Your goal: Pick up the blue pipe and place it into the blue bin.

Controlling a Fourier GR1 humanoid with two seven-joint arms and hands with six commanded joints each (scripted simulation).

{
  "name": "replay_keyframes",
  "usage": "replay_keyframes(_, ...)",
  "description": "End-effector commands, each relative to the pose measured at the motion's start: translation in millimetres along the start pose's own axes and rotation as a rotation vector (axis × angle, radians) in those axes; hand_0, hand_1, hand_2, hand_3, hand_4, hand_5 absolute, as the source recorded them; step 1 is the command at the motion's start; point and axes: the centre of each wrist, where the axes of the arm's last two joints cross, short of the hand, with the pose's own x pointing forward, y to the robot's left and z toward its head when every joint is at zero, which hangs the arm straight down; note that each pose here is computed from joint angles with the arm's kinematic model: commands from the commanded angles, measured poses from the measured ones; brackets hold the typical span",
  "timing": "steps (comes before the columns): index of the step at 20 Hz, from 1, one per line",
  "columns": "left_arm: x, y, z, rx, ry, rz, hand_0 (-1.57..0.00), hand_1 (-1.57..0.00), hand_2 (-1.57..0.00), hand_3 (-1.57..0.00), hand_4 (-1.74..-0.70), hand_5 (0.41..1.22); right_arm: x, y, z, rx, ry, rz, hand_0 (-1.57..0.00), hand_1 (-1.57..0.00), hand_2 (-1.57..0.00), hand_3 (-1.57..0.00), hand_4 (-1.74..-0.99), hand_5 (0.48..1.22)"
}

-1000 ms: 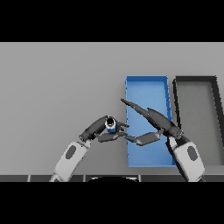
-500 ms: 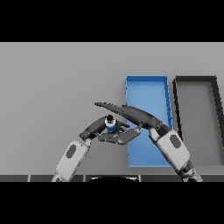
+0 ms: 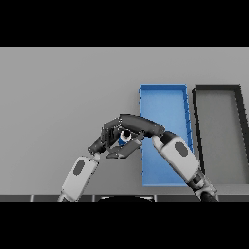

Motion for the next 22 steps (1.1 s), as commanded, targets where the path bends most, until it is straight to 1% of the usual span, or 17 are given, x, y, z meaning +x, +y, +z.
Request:
replay_keyframes(1, 0.1, -0.1, 1.5, 0.0, -0.002, 0.002, -1.57, -1.57, -1.57, -1.57, -1.64, 1.221, 0.6, 2.8, 1.4, 0.006, -0.007, -0.016, -1.01, -1.02, -1.04, -0.87, -1.514, 0.55)
replay_keyframes(2, -0.7, -2.1, 2.0, -0.001, -0.016, 0.02, -1.57, -1.57, -1.57, -1.51, -1.66, 1.221, 1.2, 4.1, -0.2, 0.011, -0.003, -0.028, -1.13, -1.13, -1.15, -0.95, -1.551, 0.596)
replay_keyframes(3, -3.0, -2.0, 2.0, 0.001, -0.015, 0.046, -1.57, -1.57, -1.57, -1.52, -1.68, 1.221, -2.2, 6.8, -0.9, 0.004, -0.014, -0.047, -1.22, -1.22, -1.23, -1.02, -1.581, 0.65)
replay_keyframes(4, -3.8, -4.0, 2.2, -0.007, -0.025, 0.074, -1.57, -1.57, -1.57, -1.53, -1.69, 1.221, -2.9, 7.5, -0.5, 0.008, -0.023, -0.069, -1.29, -1.29, -1.3, -1.1, -1.606, 0.765)
replay_keyframes(5, -2.1, -0.5, 2.8, -0.005, -0.039, 0.075, -1.57, -1.57, -1.57, -1.5, -1.7, 1.221, -3.3, 6.2, -2.2, 0.008, -0.04, -0.074, -1.34, -1.34, -1.35, -1.19, -1.628, 0.856)
replay_keyframes(6, -3.6, 0.0, 6.3, -0.009, -0.047, 0.079, -1.57, -1.57, -1.57, -1.49, -1.71, 1.221, -2.2, 11.0, -4.4, 0.012, -0.042, -0.068, -1.39, -1.39, -1.4, -1.25, -1.648, 0.929)
replay_keyframes(7, -1.7, -3.8, 4.9, -0.01, -0.046, 0.089, -1.57, -1.57, -1.57, -1.46, -1.71, 1.221, -2.8, 10.1, -3.7, 0.01, -0.063, -0.057, -1.43, -1.43, -1.43, -1.3, -1.665, 0.987)
replay_keyframes(8, -0.2, 1.2, 2.4, -0.005, -0.04, 0.083, -1.57, -1.57, -1.57, -1.44, -1.72, 1.221, -1.8, 9.2, -4.3, 0.006, -0.07, -0.043, -1.45, -1.45, -1.46, -1.36, -1.68, 1.034)
replay_keyframes(11, -3.2, 0.6, 3.4, -0.007, -0.032, 0.072, -1.57, -1.57, -1.57, -1.43, -1.73, 1.221, -4.7, 14.0, -4.2, 0.014, -0.107, -0.02, -1.51, -1.51, -1.51, -1.46, -1.71, 1.125)
replay_keyframes(12, -1.9, 0.8, 4.1, -0.01, -0.026, 0.059, -1.57, -1.57, -1.57, -1.43, -1.73, 1.221, -6.8, 11.5, -0.5, 0.007, -0.119, -0.037, -1.52, -1.52, -1.53, -1.48, -1.716, 1.144)
replay_keyframes(14, 1.2, 2.0, 3.7, 0.0, -0.036, 0.043, -1.57, -1.57, -1.57, -1.42, -1.73, 1.221, -2.6, 17.0, -2.9, -0.016, -0.131, -0.046, -1.54, -1.54, -1.54, -1.52, -1.725, 1.172)
replay_keyframes(16, 1.2, 5.6, 4.5, 0.035, -0.049, -0.002, -1.57, -1.57, -1.57, -1.45, -1.72, 1.221, -1.6, 18.4, -9.4, -0.039, -0.129, -0.051, -1.55, -1.55, -1.55, -1.54, -1.731, 1.19)
replay_keyframes(17, 2.0, 4.2, 2.5, 0.051, -0.033, -0.021, -1.46, -1.34, -1.29, -1.17, -1.6, 1.221, -4.8, 18.1, -6.1, -0.051, -0.139, -0.05, -1.56, -1.56, -1.56, -1.54, -1.733, 1.196)
replay_keyframes(18, 2.3, 8.1, 4.3, 0.025, -0.036, -0.024, -1.17, -1.07, -1.03, -0.93, -1.47, 1.221, -2.5, 19.9, -6.1, -0.051, -0.14, -0.051, -1.56, -1.56, -1.56, -1.55, -1.734, 1.201)
replay_keyframes(19, 0.7, 6.3, 7.1, -0.011, -0.043, -0.026, -0.94, -0.86, -0.83, -0.75, -1.37, 1.221, 0.1, 19.4, -6.3, -0.042, -0.118, -0.053, -1.56, -1.56, -1.56, -1.55, -1.736, 1.205)
replay_keyframes(21, 0.3, 4.4, 7.0, -0.058, -0.015, -0.061, -0.6, -0.55, -0.53, -0.48, -1.21, 1.221, 0.0, 21.0, -3.9, -0.038, -0.09, -0.068, -1.56, -1.56, -1.56, -1.56, -1.738, 1.211)
replay_keyframes(22, 0.8, 8.3, 6.1, -0.053, -0.002, -0.089, -0.48, -0.44, -0.42, -0.38, -1.14, 1.132, 2.0, 21.2, -2.8, -0.042, -0.083, -0.062, -1.57, -1.57, -1.57, -1.56, -1.738, 1.213)
